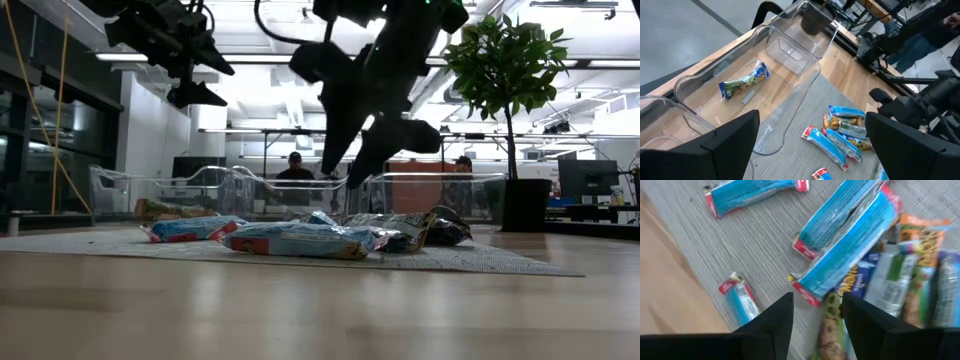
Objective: Pick and place Granola Bars by type
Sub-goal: Put the blue granola bar into the middle transparent bin
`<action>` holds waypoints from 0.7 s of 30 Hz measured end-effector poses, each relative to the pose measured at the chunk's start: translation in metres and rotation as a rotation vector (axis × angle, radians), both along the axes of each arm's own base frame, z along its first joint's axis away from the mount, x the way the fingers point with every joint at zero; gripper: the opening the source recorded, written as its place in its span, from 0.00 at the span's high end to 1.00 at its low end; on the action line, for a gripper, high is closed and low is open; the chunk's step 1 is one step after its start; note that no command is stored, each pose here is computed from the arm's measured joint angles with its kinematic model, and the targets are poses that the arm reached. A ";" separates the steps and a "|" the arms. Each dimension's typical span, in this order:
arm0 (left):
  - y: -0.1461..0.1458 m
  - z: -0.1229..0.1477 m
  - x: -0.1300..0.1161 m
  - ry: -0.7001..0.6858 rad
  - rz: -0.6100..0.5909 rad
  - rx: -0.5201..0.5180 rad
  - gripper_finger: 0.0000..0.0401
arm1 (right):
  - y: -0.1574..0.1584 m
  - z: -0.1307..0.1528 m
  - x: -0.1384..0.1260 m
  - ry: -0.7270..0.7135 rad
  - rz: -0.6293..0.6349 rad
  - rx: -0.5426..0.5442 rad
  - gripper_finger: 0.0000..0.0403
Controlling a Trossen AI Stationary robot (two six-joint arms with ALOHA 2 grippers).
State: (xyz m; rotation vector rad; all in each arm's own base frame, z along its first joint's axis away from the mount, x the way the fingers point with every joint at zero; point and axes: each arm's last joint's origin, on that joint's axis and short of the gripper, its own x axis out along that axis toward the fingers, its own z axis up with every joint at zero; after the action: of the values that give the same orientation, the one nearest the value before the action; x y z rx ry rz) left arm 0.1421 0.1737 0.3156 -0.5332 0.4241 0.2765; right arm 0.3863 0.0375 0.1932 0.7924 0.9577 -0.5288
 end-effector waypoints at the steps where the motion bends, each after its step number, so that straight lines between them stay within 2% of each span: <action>1: 0.000 0.000 0.000 0.000 -0.001 0.000 0.11 | 0.002 -0.003 0.001 0.006 -0.007 0.004 0.62; 7: 0.000 0.000 0.000 -0.002 -0.004 0.000 0.11 | 0.010 -0.027 0.005 0.066 0.008 0.000 0.62; 12: -0.001 0.000 0.000 -0.012 -0.024 -0.009 0.11 | 0.009 -0.029 0.005 0.069 0.007 -0.029 0.62; 18: -0.001 0.000 0.000 -0.010 -0.027 -0.015 0.11 | 0.007 -0.028 0.007 0.059 0.107 -0.021 0.62; 21: -0.002 0.000 0.000 -0.021 -0.044 -0.022 0.11 | 0.005 -0.029 0.004 0.099 0.118 -0.030 0.62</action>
State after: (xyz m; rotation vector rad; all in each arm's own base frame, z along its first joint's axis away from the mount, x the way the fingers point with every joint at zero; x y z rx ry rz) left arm 0.1423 0.1720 0.3156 -0.5477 0.4186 0.2243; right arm 0.3900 0.0423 0.1641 0.6833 1.0781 -0.4824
